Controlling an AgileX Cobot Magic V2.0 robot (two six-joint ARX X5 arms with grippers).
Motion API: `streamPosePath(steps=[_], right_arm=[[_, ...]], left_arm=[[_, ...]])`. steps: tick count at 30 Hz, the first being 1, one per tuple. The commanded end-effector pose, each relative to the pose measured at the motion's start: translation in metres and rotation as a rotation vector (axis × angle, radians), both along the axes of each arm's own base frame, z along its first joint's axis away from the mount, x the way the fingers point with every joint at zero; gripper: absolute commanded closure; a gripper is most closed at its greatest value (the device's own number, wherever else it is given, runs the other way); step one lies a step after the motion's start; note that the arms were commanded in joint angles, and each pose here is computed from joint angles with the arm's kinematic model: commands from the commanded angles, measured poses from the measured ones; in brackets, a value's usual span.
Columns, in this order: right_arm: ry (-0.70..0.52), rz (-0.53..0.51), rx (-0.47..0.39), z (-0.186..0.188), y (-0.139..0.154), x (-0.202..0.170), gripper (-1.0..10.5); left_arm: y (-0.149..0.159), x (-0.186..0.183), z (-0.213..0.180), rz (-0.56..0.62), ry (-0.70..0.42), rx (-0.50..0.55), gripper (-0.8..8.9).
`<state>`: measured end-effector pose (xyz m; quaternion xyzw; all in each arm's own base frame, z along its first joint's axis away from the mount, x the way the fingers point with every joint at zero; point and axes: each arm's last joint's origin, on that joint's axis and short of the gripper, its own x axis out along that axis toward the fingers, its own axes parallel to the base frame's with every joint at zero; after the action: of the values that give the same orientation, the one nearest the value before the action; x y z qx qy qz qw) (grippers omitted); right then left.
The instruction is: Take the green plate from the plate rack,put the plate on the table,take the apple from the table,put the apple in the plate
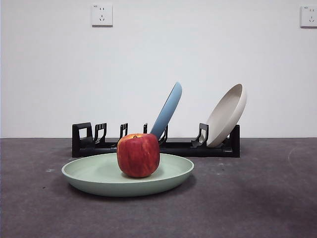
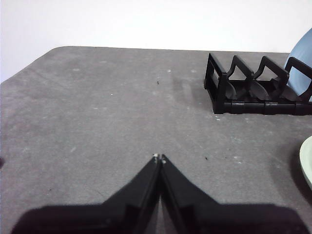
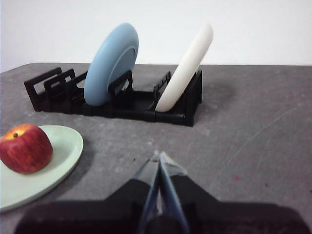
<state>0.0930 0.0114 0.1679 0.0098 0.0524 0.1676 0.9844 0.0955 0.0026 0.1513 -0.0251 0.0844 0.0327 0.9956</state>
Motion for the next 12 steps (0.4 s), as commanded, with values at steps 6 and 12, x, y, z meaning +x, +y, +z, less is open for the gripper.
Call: streamPosePath(steps=[6, 12], right_arm=[[0.062, -0.005, 0.021, -0.0183, 0.0000, 0.0017, 9.5], [0.076, -0.013, 0.074, -0.0178, 0.0000, 0.0017, 9.5]], left_arm=[[0.0003, 0.0006, -0.0042, 0.004, 0.007, -0.005, 8.16], [0.0003, 0.0006, -0.0042, 0.005, 0.007, -0.005, 8.16]])
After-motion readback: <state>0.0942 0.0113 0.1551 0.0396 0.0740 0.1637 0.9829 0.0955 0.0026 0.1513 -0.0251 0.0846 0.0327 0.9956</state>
